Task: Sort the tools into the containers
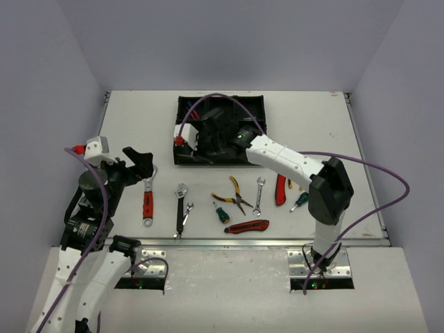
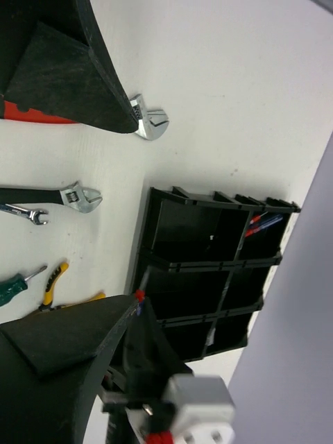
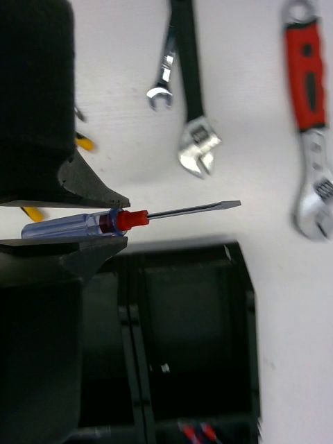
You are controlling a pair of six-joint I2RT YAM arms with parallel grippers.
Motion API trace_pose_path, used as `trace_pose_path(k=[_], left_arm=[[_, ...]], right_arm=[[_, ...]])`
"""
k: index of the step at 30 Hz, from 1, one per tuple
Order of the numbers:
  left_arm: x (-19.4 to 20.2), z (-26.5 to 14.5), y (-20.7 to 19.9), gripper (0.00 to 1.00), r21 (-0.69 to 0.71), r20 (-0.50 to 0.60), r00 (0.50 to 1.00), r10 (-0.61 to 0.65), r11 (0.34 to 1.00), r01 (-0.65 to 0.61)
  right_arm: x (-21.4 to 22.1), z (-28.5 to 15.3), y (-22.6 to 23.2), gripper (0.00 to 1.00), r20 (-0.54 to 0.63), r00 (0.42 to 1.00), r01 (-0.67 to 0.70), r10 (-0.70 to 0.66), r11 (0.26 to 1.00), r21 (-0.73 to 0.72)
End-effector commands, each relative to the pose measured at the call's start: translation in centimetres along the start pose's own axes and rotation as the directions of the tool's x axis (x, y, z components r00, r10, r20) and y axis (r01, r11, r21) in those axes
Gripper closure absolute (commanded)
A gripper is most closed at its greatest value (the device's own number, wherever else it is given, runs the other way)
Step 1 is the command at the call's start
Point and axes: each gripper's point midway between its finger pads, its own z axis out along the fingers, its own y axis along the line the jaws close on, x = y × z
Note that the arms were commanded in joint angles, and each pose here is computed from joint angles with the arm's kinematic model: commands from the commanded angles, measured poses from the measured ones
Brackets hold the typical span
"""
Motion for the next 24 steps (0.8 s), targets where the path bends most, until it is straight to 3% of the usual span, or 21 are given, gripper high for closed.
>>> trace_pose_path(k=[1,3,7,10,13,17,24], left_arm=[[-1.9,-0.8,1.9,0.00,-0.116,0.089,0.995,-0.053,0.991,0.064],[-2.2,-1.0,2.7,0.00,-0.163,0.108,0.992,-0.062,0.983,0.080],[-1.7,-0.5,2.5,0.00,-0.154,0.085,0.995,-0.057,0.986,0.070],[-1.6,-0.4,2.3,0.00,-0.147,0.077,0.996,-0.053,0.987,0.064],[-1.3,-0.1,2.1,0.00,-0.135,0.062,0.997,-0.048,0.989,0.056],[-1.1,0.0,1.8,0.00,-0.122,0.052,0.998,-0.041,0.991,0.047],[-0.6,0.1,1.2,0.00,-0.099,0.027,0.999,-0.032,0.994,0.034]], right_arm=[[-3.3,-0.8,-7.6,1.00,0.115,0.980,-0.178,0.159,0.967,0.181],[-3.6,-0.1,-12.3,1.00,0.181,0.928,-0.368,0.327,0.886,0.283],[-3.7,2.0,-19.6,1.00,0.327,0.826,-0.557,0.458,0.751,0.354],[-5.2,1.4,-23.2,1.00,0.476,0.807,-0.553,0.350,0.730,0.402],[-5.0,1.6,-24.9,1.00,0.551,0.797,-0.536,0.248,0.711,0.455],[-6.2,1.6,-28.6,1.00,0.620,0.759,-0.558,0.198,0.687,0.464],[-5.2,3.3,-29.7,1.00,0.670,0.727,-0.568,0.152,0.681,0.462]])
